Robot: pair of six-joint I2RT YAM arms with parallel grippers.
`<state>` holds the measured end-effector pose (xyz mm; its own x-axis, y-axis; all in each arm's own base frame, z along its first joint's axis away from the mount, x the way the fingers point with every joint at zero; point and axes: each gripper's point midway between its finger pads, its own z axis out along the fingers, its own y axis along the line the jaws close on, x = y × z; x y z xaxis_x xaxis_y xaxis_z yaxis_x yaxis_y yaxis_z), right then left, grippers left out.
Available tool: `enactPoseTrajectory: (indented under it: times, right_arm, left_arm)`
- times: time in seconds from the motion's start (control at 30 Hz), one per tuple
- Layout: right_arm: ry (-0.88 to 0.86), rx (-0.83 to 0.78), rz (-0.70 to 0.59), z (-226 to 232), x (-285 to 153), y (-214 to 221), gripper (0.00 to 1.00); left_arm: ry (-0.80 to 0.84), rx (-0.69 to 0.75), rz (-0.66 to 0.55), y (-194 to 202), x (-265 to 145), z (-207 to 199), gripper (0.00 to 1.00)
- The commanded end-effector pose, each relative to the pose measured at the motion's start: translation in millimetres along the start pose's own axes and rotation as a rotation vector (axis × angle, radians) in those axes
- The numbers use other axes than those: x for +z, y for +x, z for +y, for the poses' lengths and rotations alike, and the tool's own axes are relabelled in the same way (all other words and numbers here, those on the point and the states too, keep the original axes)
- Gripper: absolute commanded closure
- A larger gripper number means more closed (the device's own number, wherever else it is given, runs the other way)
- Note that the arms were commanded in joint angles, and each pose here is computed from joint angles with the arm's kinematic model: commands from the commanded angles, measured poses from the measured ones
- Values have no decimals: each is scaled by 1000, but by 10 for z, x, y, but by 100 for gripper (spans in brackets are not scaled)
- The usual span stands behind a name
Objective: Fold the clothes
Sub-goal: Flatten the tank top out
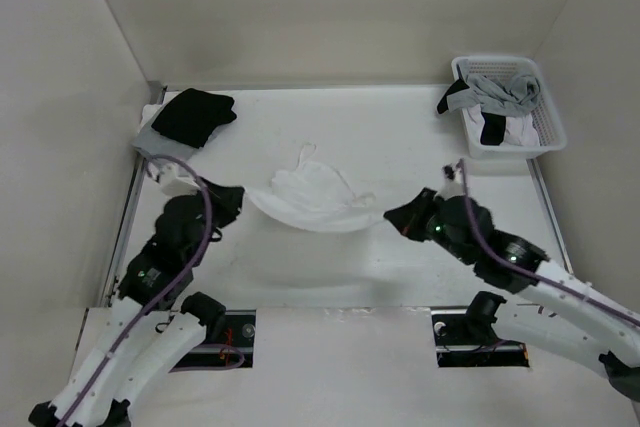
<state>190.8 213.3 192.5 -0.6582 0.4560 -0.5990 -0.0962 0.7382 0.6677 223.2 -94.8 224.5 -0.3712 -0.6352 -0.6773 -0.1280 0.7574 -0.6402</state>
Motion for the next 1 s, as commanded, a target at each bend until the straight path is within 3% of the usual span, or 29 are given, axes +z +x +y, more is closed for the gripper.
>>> enactPoseTrajectory:
  times: [0.0, 0.2, 0.37, 0.53, 0.7, 0.83, 0.97]
  right_arm:
    - [-111, -90, -210, 622, -652, -813, 100]
    - [-290, -166, -335, 1472, -1438, -1412, 100]
    - [-341, -201, -376, 1772, -1712, -1576, 100]
    - [-290, -233, -379, 1694, -1449, -1530, 100]
    - [-239, -218, -319, 1443, -709, -1570, 100]
    - [-243, -160, -268, 1281, -72, -1881, 100]
    - [-230, -142, -281, 1304, 290, -2326, 100]
  left_arm:
    - [216, -31, -352, -1178, -621, -751, 100]
    - [429, -93, -496, -1958, -1391, -1431, 100]
    - [466, -91, -522, -2145, -1520, -1620, 100]
    - [369, -35, -438, -1812, -906, -1535, 99]
    - [233, -35, -339, -1403, 18, -1284, 98]
    - [195, -62, -275, -1455, 654, -1260, 98]
    - [193, -67, -252, -1740, 1161, -1444, 98]
